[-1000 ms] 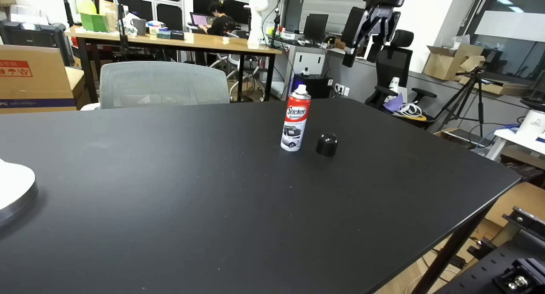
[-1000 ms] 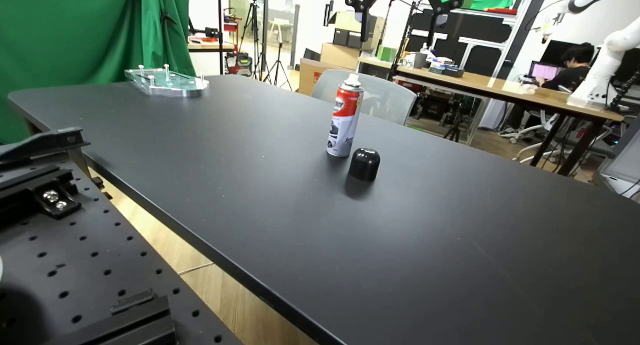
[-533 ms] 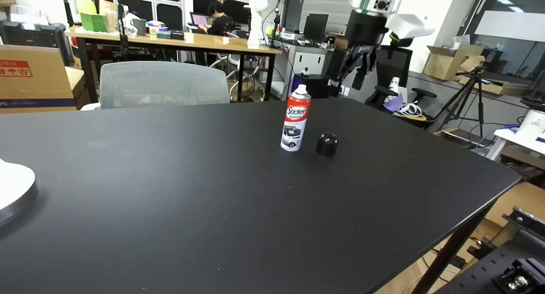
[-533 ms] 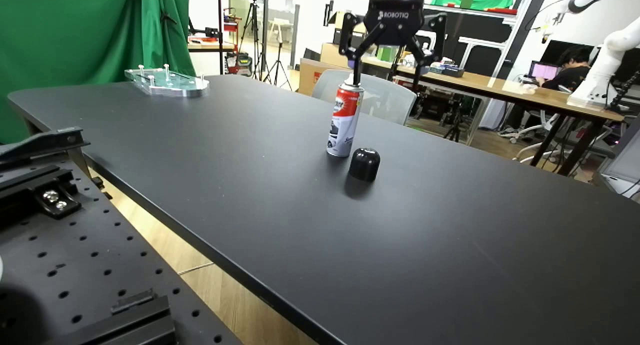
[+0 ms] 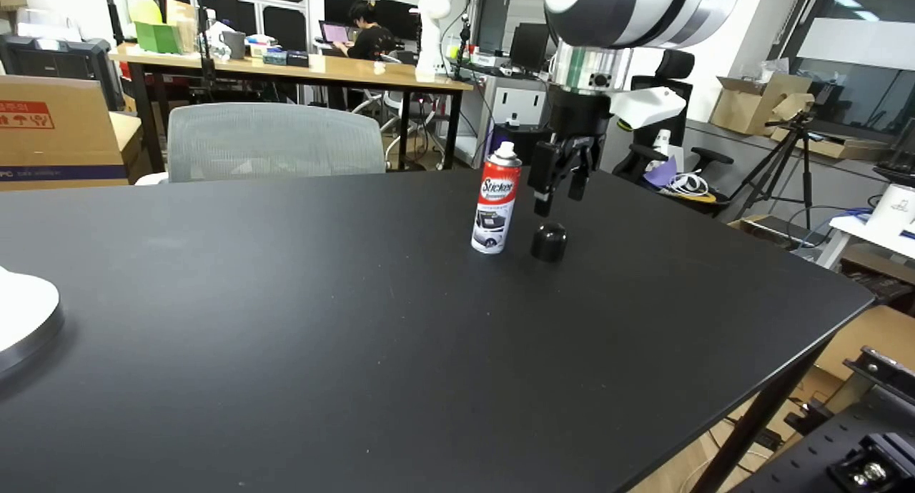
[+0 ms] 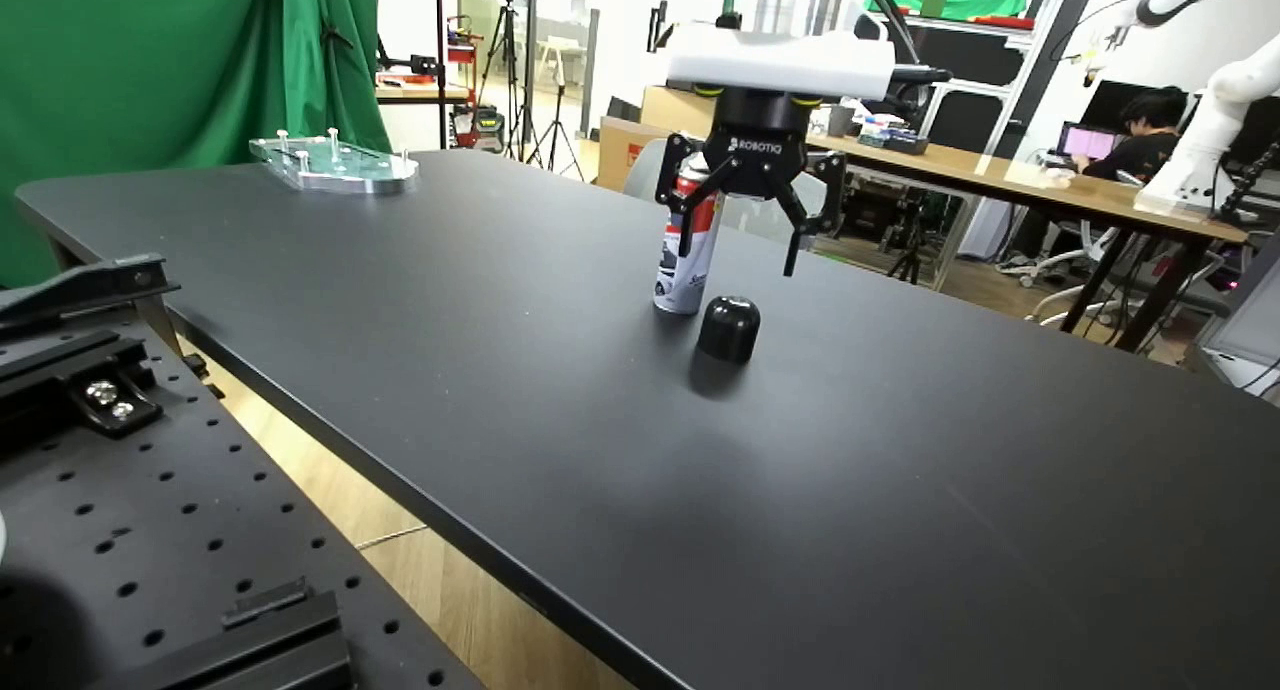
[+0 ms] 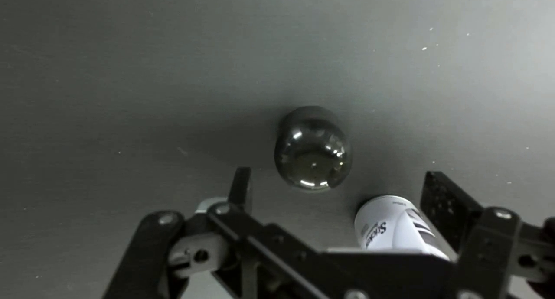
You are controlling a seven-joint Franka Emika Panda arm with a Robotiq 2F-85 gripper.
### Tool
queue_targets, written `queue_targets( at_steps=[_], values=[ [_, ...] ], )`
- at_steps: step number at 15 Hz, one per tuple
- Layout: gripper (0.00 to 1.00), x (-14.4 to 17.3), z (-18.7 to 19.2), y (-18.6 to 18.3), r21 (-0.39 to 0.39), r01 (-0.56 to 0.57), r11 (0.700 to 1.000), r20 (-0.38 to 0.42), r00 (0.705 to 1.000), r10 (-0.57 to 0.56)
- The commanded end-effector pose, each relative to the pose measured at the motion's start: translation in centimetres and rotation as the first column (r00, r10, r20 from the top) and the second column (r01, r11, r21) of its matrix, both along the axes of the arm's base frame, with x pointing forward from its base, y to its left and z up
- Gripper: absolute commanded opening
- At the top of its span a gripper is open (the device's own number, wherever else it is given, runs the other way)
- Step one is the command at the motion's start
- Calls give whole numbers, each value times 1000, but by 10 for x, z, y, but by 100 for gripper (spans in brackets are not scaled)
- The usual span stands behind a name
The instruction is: Put the top back on the bottle on the table
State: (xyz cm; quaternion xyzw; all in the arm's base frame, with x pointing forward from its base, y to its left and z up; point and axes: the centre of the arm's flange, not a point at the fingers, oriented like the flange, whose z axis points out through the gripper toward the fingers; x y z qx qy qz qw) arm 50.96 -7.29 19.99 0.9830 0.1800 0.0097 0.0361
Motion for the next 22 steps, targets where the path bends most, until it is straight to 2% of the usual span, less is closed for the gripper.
queue_targets(
  at_steps=[1, 6, 12, 17, 18, 20, 22],
  values=[
    [100, 15, -8, 0, -4, -32, 999, -30, 999, 32],
    [100, 15, -24, 1, -12, -49, 999, -62, 997, 48],
    [100, 14, -37, -15, -23, -30, 999, -78, 997, 28],
    [100, 25, -50, -19, -15, -13, 1000, -87, 996, 12],
    [77, 27, -51, -19, -12, -9, 1000, -82, 997, 8],
    [69, 32, -52, -19, -7, -8, 1000, -78, 997, 8],
    [53, 35, -52, -19, -1, -8, 1000, -75, 997, 8]
  ],
)
